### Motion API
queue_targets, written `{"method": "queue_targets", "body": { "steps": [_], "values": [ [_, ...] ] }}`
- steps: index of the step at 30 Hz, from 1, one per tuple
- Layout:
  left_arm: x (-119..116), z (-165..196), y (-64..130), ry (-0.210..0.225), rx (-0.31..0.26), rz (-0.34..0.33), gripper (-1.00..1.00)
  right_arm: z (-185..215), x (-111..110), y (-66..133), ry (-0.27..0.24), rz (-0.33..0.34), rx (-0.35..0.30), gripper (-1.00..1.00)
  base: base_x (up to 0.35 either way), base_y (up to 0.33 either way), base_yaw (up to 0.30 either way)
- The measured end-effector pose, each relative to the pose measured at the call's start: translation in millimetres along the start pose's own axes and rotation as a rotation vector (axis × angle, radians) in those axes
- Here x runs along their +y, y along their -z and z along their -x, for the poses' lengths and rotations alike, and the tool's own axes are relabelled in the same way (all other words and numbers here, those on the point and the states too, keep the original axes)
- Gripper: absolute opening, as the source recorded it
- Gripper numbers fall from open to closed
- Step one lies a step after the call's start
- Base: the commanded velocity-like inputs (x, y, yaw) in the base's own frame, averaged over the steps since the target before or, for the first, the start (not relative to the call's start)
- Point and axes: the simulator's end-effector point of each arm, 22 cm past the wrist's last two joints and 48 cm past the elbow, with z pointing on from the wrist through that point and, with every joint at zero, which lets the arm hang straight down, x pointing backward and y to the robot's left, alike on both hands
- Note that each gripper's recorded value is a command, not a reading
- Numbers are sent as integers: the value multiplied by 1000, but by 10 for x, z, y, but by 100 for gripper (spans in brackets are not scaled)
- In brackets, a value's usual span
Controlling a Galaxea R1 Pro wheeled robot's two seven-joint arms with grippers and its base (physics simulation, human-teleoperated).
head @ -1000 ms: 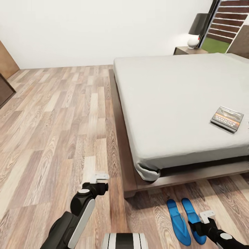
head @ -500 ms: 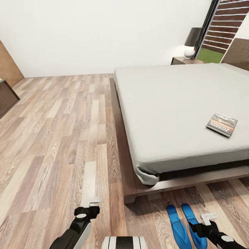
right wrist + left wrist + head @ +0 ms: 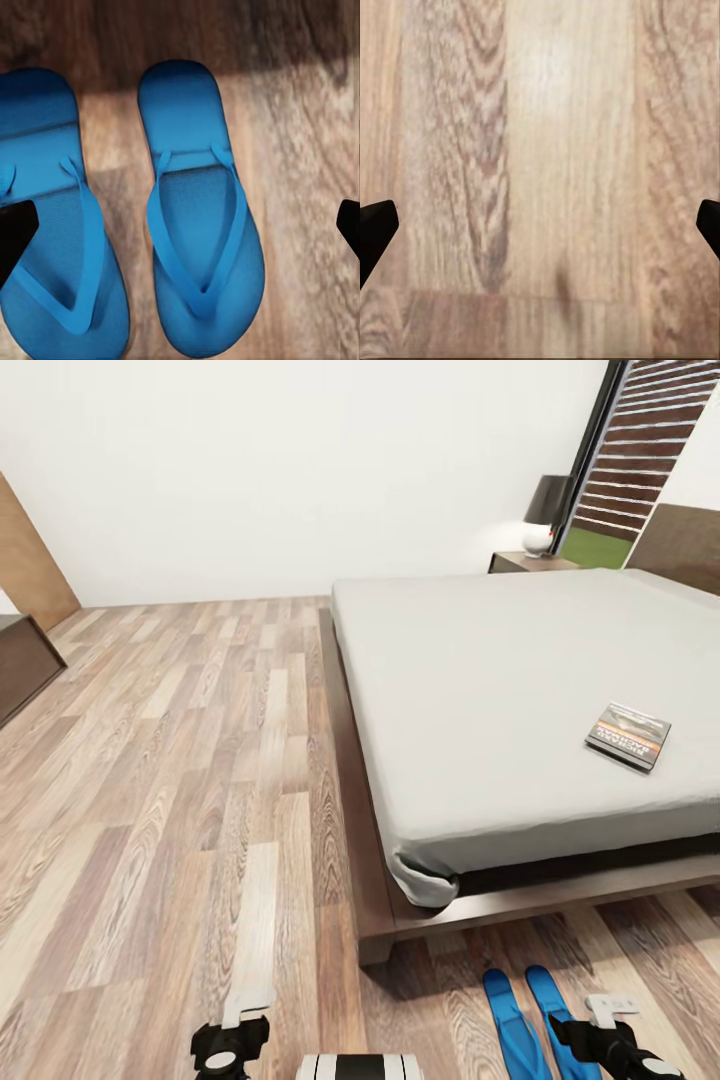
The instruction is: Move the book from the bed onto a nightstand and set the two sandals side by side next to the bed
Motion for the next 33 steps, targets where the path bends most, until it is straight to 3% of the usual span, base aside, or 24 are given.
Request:
{"method": "queue_targets", "body": {
  "steps": [11, 17, 33],
  "values": [
    [-178, 51, 94, 13, -25, -62, 100, 242, -41, 83, -82, -18, -60, 100, -88, 0, 0],
    [-188, 160, 145, 18, -50, -70, 100, 359, -53, 134, -91, -19, -85, 100, -276, 0, 0],
    [-166, 496, 299, 38, -132, -75, 100, 657, -71, 286, -98, -16, -149, 100, -107, 0, 0]
  ]
}}
